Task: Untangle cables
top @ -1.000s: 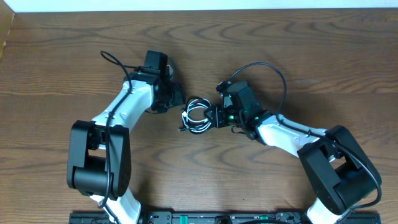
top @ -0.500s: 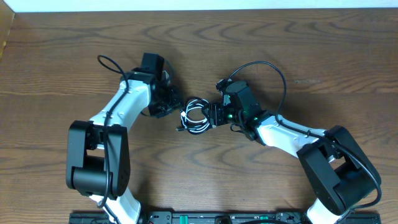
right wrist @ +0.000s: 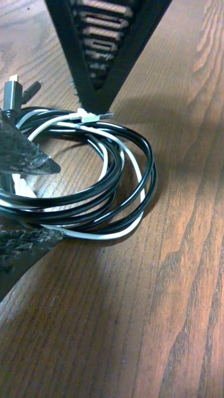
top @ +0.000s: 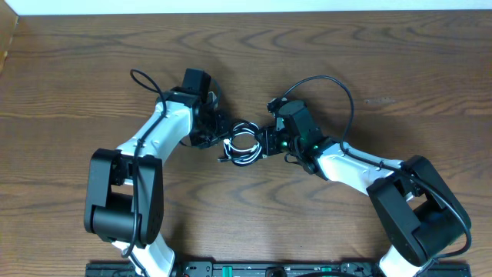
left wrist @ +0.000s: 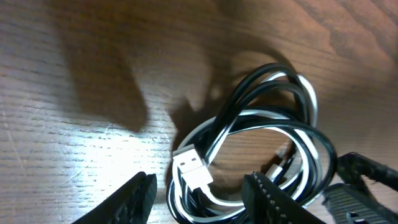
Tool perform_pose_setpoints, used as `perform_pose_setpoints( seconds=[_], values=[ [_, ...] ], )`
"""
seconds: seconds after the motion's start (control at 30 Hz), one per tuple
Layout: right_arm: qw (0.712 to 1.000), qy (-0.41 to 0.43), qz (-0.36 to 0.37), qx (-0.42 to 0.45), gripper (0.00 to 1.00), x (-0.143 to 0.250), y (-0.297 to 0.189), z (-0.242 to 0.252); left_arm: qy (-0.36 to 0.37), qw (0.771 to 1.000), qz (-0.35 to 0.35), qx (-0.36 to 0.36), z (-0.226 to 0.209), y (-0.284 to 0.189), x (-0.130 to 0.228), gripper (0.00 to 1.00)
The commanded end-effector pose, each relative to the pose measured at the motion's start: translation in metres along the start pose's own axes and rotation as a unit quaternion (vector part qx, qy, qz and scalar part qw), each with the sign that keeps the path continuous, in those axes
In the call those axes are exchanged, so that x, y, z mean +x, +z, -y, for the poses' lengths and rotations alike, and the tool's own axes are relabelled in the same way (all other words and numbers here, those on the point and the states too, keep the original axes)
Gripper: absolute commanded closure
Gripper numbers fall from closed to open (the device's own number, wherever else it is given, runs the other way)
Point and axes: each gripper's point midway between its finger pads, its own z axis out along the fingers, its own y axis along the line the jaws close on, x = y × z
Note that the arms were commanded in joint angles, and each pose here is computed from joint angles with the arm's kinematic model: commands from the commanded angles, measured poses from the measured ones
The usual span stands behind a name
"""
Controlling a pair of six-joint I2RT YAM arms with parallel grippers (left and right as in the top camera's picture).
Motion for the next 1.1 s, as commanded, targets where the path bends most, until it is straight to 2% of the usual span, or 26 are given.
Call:
perform_pose_setpoints(
  seconds=[0.0,0.07,0.1,0.13,0.2,0.33,0.53,0.57,0.63,0.7,0.8,1.07],
  values=[
    [1.0,-0.003,-0.006,0.01,0.76,0.007,0.003,0.003,-0.004,1.0,-0.014,-0.007,-0.009,0.012,0.008,0.5],
    [1.0,-0.003,-0.002,0.017,0.75,0.006,0.003,0.006,-0.005,1.0,-0.011,-0.005,-0.01,0.014,0.008,0.5],
    [1.0,-0.003,0.0,0.022,0.73,0.005,0.003,0.007,-0.005,1.0,-0.009,-0.004,-0.01,0.015,0.008,0.56],
    [1.0,-0.003,0.001,0.025,0.71,0.004,0.003,0.009,-0.005,1.0,-0.008,-0.004,-0.01,0.015,0.008,0.57],
    [1.0,-0.003,0.001,0.025,0.68,0.005,0.003,0.009,-0.004,1.0,-0.007,-0.003,-0.01,0.016,0.007,0.7],
    [1.0,-0.003,0.002,0.024,0.69,0.004,0.003,0.009,-0.003,1.0,-0.004,-0.001,-0.009,0.016,0.006,0.81],
    [1.0,-0.003,0.004,0.027,0.76,0.003,0.003,0.009,0.0,1.0,0.01,-0.009,-0.011,0.015,-0.001,0.81],
    [1.0,-0.003,0.005,0.027,0.78,0.003,0.003,0.009,0.001,1.0,0.015,-0.013,-0.012,0.015,-0.003,0.87],
    [1.0,-0.003,0.005,0.027,0.78,0.003,0.003,0.01,0.003,1.0,0.02,-0.014,-0.012,0.015,-0.005,0.89],
    [1.0,-0.003,0.005,0.027,0.73,0.003,0.003,0.009,0.005,1.0,0.021,-0.014,-0.012,0.015,-0.005,0.91],
    [1.0,-0.003,0.003,0.023,0.59,0.004,0.003,0.008,0.019,0.999,0.022,-0.014,-0.012,0.015,-0.006,0.92],
    [1.0,-0.003,0.001,0.025,0.6,0.005,0.003,0.009,0.01,0.999,0.032,-0.011,-0.019,0.012,-0.014,0.92]
  ],
)
